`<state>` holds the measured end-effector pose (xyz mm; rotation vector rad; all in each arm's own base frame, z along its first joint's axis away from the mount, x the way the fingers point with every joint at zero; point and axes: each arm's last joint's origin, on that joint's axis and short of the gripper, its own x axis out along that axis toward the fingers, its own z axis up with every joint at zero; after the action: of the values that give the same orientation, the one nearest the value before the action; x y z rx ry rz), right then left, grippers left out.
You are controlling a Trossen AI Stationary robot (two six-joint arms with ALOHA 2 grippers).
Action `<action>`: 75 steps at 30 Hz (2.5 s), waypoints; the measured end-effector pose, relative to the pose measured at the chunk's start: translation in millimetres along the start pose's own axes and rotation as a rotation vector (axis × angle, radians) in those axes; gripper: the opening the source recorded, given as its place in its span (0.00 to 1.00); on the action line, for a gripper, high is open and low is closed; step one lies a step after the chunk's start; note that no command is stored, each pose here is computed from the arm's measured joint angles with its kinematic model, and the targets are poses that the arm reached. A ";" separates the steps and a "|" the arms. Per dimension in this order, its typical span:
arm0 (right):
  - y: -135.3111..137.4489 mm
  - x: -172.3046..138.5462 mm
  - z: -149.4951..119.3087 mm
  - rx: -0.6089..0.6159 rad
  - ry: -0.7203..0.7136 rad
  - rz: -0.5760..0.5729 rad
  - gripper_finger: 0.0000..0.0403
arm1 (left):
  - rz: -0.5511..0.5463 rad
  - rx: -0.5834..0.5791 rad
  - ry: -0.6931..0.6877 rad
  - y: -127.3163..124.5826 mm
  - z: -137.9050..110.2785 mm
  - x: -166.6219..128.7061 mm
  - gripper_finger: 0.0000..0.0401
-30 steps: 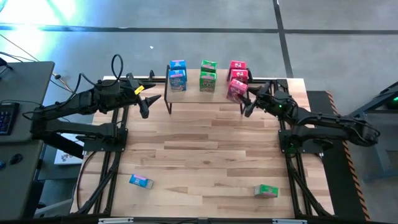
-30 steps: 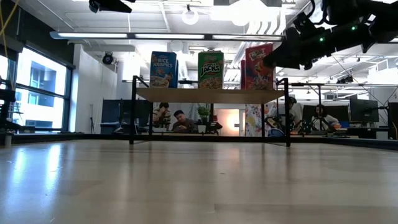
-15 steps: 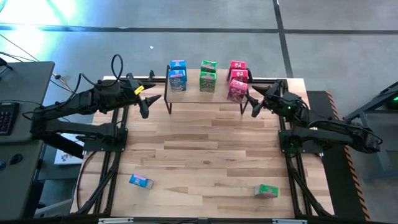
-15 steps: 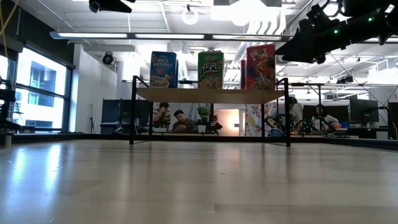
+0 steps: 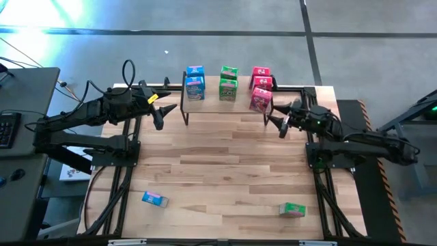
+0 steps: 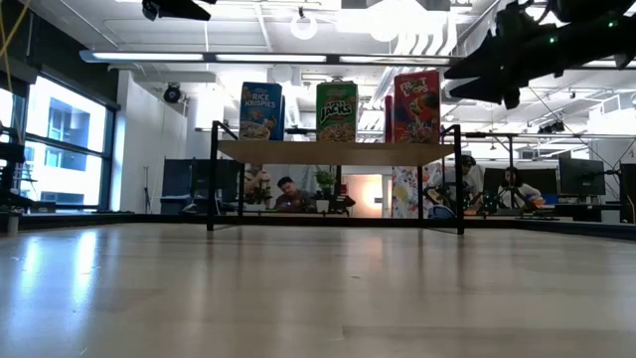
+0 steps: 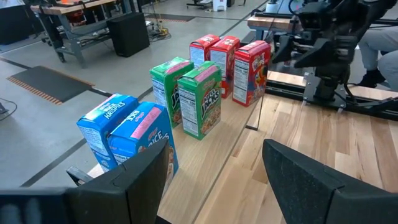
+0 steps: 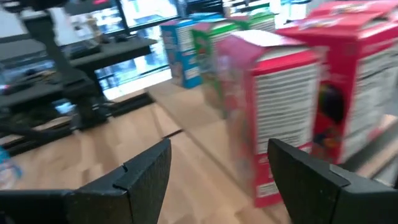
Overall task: Stack cereal on shelf
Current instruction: Put the red cereal box aligned with the other red cereal boxes on the shelf
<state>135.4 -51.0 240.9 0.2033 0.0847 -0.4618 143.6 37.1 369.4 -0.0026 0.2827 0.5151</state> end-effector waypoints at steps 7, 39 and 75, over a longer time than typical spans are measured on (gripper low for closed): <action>12.9 7.9 -4.8 0.028 0.015 0.013 0.65 | 0.000 0.000 0.000 0.0 0.0 0.0 0.62; 18.0 38.6 -21.5 0.015 0.042 -0.179 0.64 | 0.000 0.000 0.000 0.0 0.0 0.0 0.62; 22.1 63.5 -31.3 0.078 0.005 -0.173 0.64 | 0.000 0.000 0.000 0.0 0.0 0.0 0.62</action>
<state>200.9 -52.4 206.2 0.2752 0.0895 -0.6375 143.6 37.1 369.4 -0.0026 0.2827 0.5149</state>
